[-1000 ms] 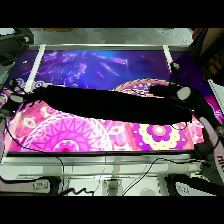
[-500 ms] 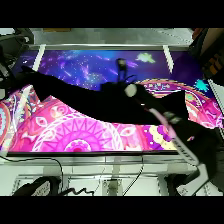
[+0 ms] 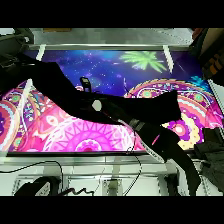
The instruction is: Fold the clothes and pants, and hang the long-sleeved shirts on hangers.
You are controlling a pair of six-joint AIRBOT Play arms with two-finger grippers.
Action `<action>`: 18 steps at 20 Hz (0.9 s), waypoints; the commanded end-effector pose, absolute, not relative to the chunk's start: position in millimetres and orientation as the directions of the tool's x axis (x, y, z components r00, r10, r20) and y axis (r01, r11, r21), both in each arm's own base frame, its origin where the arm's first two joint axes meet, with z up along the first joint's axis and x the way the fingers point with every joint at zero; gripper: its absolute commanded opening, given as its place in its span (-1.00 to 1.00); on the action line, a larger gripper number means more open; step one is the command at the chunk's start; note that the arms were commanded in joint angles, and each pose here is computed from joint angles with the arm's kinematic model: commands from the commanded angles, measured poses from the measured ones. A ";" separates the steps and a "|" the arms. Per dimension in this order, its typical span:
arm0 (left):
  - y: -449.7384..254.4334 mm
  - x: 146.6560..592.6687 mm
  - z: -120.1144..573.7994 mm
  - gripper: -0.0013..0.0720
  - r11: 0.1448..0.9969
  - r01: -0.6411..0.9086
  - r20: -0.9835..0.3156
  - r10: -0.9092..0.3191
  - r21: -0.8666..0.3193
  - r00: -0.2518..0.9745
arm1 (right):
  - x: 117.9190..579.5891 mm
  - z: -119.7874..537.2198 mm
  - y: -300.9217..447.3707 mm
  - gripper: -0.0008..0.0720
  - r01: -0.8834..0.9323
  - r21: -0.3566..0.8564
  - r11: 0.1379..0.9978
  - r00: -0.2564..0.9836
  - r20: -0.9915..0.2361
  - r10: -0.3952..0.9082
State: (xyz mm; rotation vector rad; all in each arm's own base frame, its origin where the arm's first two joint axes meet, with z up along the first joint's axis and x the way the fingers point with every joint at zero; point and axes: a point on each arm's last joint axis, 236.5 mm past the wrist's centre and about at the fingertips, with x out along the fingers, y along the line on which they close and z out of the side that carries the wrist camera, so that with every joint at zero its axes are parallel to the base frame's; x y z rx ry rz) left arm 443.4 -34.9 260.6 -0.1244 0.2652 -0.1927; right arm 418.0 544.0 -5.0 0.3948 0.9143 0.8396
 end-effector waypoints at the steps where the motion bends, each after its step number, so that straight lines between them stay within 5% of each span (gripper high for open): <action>1: -63.3 444.4 239.3 -0.94 0.952 0.234 -0.308 -0.287 -0.198 0.907 | 418.1 -12.9 531.5 -0.94 -0.490 0.576 0.654 0.299 -0.594 0.747; 6: -154.0 444.9 139.4 -0.94 0.884 0.389 -0.536 -0.467 -0.261 0.703 | 475.6 -13.8 385.8 -0.94 -0.424 0.400 0.813 0.287 -0.792 0.539; 12: -259.0 399.1 32.3 -0.93 0.798 0.464 -0.720 -0.574 -0.384 0.391 | 530.7 59.3 206.2 -0.94 -0.213 0.355 0.910 0.411 -0.813 0.413; 13: -265.0 387.7 21.5 -0.77 0.787 0.474 -0.744 -0.577 -0.395 0.338 | 532.2 70.5 185.8 -0.94 -0.188 0.354 0.916 0.427 -0.811 0.401; 15: -265.6 374.8 14.8 0.93 0.777 0.479 -0.767 -0.577 -0.409 0.281 | 532.7 85.5 153.7 -0.94 -0.149 0.349 0.925 0.448 -0.810 0.378; 17: -245.3 386.2 22.9 0.89 0.803 0.433 -0.763 -0.562 -0.410 0.320 | 530.9 92.5 127.2 -0.94 -0.154 0.323 0.934 0.453 -0.817 0.357; 18: -227.4 394.9 28.1 0.67 0.822 0.414 -0.763 -0.542 -0.392 0.352 | 527.6 91.9 114.5 -0.94 -0.156 0.307 0.939 0.442 -0.828 0.344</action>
